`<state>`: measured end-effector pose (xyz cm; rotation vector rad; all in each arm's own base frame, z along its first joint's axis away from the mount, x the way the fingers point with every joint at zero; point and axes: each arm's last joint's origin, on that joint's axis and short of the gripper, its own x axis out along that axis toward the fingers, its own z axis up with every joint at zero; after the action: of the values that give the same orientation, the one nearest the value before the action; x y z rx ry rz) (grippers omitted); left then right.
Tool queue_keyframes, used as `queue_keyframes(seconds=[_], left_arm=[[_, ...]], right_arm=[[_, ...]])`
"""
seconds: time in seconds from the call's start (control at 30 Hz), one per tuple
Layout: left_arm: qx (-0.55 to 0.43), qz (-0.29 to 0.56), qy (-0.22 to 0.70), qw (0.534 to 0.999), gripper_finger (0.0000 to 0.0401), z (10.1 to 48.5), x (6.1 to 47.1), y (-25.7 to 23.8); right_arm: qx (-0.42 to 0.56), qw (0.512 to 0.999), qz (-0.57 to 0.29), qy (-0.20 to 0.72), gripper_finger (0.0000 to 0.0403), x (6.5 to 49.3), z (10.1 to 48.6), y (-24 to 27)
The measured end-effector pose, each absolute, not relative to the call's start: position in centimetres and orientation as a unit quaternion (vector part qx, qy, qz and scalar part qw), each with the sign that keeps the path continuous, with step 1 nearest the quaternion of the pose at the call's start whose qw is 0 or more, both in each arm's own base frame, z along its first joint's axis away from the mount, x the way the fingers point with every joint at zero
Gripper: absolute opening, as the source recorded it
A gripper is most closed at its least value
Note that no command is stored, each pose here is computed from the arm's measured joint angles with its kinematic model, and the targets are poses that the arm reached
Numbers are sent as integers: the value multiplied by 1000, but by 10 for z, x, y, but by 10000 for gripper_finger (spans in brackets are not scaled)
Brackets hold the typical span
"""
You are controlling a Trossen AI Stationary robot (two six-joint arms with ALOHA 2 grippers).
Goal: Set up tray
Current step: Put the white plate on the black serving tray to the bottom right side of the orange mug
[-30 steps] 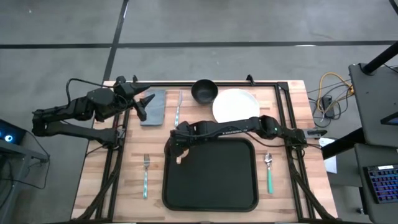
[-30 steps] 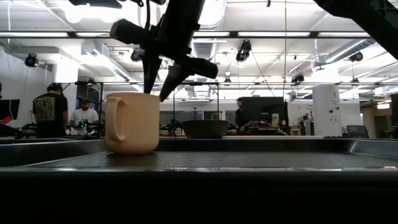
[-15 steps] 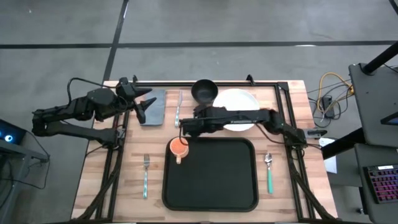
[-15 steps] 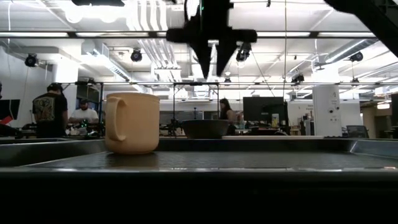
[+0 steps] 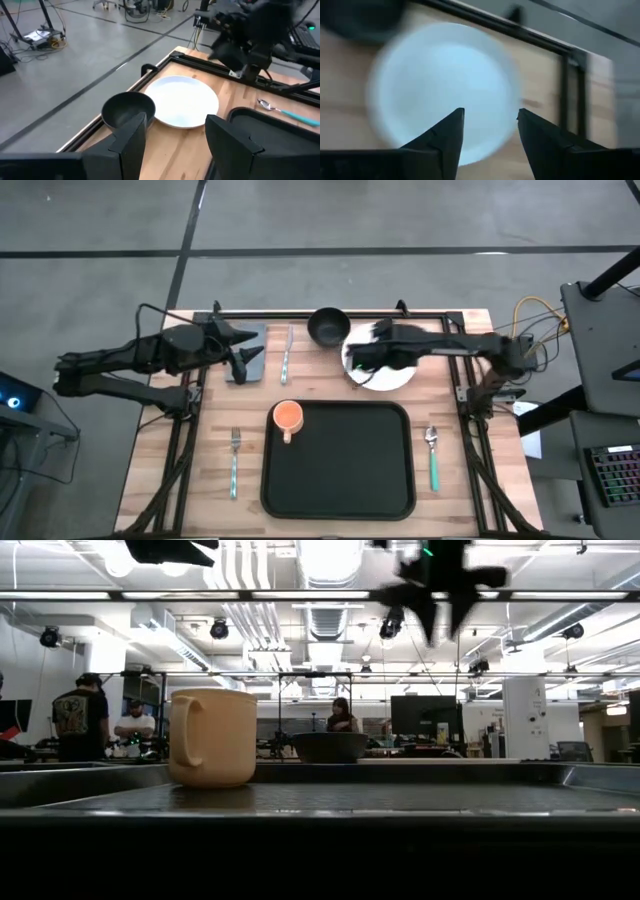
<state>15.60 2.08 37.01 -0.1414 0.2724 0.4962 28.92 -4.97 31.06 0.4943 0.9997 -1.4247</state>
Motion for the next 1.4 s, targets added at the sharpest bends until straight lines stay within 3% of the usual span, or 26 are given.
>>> queue_keyframes(seconds=[0.23,0.57,0.87,1.4], left_arm=[[-56,243,141,958,183,367,167,22],[-64,245,147,956,183,364,175,22],[-63,244,148,956,183,364,175,22],[-64,236,150,958,183,364,176,21]], right_arm=[[218,582,-653,432,201,234,263,-82],[299,501,-684,438,185,196,202,-109],[403,517,-648,388,169,204,176,-118],[392,460,-654,454,129,208,133,-121]])
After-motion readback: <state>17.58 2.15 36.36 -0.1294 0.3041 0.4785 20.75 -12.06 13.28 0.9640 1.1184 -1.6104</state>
